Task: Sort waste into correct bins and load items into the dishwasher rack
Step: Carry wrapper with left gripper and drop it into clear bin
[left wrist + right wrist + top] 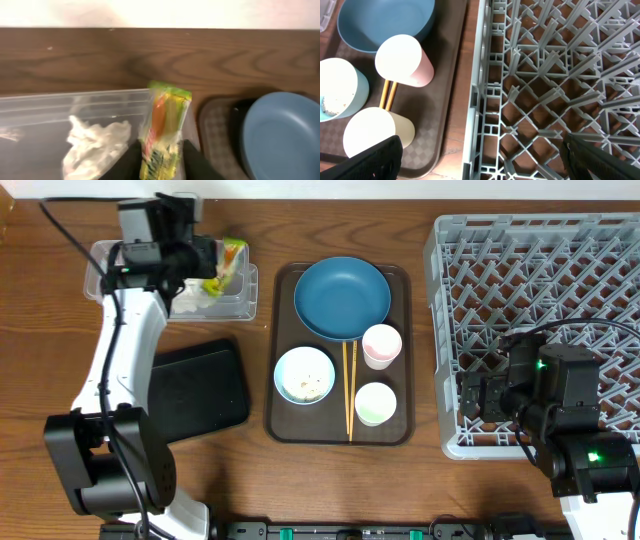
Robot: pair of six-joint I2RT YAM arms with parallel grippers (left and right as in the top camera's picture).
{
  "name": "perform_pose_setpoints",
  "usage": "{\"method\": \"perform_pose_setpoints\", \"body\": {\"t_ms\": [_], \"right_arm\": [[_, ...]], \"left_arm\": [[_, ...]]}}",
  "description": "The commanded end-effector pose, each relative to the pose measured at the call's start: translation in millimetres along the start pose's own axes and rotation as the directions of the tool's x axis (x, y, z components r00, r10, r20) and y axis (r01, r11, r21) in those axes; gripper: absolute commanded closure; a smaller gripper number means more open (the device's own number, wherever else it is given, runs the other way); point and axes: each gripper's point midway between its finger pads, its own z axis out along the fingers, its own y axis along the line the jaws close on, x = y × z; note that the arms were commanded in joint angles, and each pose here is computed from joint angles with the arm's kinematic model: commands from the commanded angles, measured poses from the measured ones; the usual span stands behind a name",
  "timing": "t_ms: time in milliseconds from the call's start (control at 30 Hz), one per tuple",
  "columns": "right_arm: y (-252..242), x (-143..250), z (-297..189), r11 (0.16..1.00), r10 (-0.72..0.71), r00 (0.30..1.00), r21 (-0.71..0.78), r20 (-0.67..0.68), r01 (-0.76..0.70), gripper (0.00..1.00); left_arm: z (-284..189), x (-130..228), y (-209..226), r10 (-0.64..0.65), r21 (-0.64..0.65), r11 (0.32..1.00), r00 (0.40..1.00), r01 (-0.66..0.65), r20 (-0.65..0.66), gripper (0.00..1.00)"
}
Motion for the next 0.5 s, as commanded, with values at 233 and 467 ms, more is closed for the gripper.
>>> {"method": "perform_pose_setpoints", "body": {"t_ms": [233,467], "right_arm": [[-1,-8,-7,1.0,0.011,1.0,0.004,0.027,-0.011,0.01],[-2,-8,-7,1.0,0.011,1.0,0.005,0.027,-0.011,0.01]], "left_arm": [[-35,21,-11,-0.022,-0.033,0.999,0.995,0.019,-0.101,0.55],[-94,53,-42,-0.059,-0.089,0.995,0.971,0.04,-0.231,0.16]]}}
